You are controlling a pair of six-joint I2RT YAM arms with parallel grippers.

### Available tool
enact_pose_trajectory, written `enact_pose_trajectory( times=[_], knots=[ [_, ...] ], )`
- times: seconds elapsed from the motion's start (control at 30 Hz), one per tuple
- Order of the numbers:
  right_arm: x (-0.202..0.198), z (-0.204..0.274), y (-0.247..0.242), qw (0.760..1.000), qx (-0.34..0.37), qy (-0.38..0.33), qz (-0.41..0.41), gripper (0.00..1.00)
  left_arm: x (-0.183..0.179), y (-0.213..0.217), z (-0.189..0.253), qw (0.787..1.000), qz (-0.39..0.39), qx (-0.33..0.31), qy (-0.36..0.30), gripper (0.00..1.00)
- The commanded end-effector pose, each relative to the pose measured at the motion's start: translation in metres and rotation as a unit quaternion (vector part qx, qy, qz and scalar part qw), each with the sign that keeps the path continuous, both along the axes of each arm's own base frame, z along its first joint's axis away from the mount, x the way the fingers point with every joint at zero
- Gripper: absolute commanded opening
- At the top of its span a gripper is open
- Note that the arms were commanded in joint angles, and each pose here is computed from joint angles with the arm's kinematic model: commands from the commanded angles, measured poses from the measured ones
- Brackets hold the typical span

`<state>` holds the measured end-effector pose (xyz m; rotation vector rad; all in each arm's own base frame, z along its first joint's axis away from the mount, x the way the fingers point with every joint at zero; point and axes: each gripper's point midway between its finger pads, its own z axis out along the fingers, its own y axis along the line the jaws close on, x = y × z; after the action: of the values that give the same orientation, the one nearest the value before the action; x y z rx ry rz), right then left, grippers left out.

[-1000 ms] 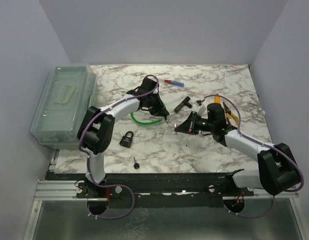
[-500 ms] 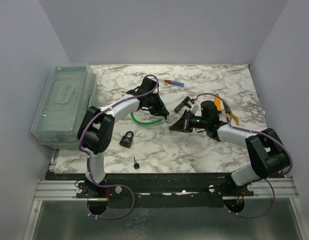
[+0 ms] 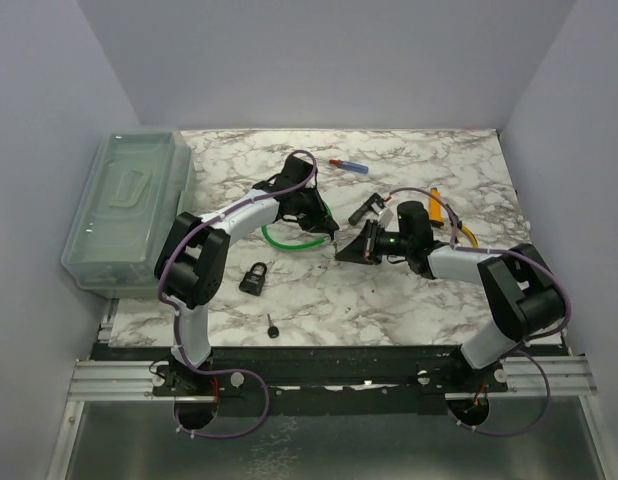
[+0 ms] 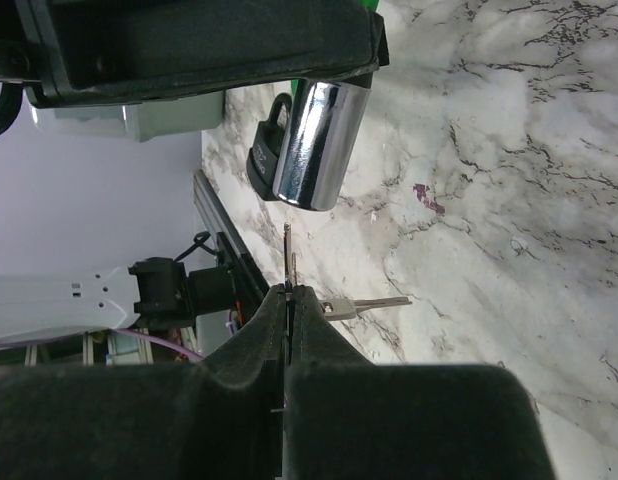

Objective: Unlock with the key

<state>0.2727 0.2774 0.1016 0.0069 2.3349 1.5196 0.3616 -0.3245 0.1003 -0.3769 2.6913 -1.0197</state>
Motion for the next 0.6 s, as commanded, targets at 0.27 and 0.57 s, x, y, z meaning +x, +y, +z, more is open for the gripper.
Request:
enact_pose_trajectory(
  times=[0.27, 0.57],
  knots=[
    [0.007, 0.002, 0.008, 1.0, 0.012, -0.01, 0.014, 0.0, -0.002, -0.003, 0.022, 1.0, -0.003, -0.029, -0.012, 0.0],
    [0.006, -0.004, 0.007, 1.0, 0.006, -0.007, 0.011, 0.0, -0.002, -0.003, 0.023, 0.999, -0.003, -0.028, -0.014, 0.0]
  ],
)
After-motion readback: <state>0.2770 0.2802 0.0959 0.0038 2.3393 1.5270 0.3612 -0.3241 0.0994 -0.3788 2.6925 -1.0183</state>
